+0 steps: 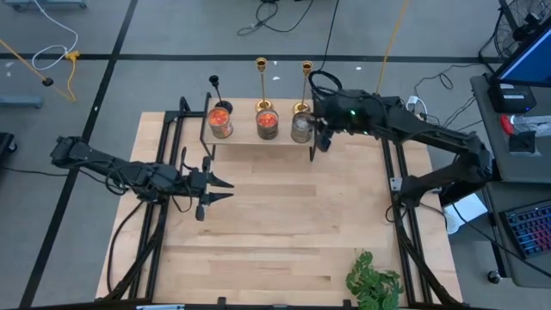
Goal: Pick & Place candle stick holders
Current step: Return to Home Position
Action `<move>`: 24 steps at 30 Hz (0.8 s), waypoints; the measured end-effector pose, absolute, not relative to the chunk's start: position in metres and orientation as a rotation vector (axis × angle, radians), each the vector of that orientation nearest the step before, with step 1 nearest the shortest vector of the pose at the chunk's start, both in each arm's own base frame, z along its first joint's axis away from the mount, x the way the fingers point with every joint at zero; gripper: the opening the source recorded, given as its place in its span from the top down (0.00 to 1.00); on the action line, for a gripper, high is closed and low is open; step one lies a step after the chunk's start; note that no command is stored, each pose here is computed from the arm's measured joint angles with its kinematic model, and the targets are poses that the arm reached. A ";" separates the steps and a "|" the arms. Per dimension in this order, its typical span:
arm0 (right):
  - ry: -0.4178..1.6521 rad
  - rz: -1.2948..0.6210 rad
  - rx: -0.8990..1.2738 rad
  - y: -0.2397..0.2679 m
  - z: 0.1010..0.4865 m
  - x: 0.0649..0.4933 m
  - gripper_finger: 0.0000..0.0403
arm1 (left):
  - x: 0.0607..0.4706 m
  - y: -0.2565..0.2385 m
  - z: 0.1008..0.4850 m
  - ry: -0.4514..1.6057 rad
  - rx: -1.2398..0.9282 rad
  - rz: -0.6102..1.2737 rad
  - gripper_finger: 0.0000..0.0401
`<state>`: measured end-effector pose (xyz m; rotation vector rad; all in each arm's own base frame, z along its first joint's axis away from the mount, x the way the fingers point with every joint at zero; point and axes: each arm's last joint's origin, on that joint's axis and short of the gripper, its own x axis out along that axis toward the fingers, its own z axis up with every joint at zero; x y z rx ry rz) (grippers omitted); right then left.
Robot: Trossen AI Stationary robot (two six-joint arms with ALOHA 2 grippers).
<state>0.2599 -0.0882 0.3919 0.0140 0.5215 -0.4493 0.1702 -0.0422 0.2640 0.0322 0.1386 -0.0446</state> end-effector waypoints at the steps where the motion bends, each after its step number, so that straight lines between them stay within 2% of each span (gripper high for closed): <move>1: 0.524 -0.432 0.010 -0.082 0.394 0.257 0.72 | 0.170 -0.042 0.264 0.139 0.032 -0.045 0.72; 12: 0.590 -0.254 0.021 -0.026 0.394 0.226 0.78 | 0.154 -0.036 0.277 0.062 0.073 0.001 0.72; 20: 0.553 -0.151 -0.012 -0.002 0.358 0.202 0.85 | 0.126 -0.026 0.287 0.007 0.079 0.061 0.72; 24: 0.463 -0.103 -0.016 0.006 0.339 0.187 0.86 | 0.112 -0.022 0.289 -0.004 0.100 0.062 0.72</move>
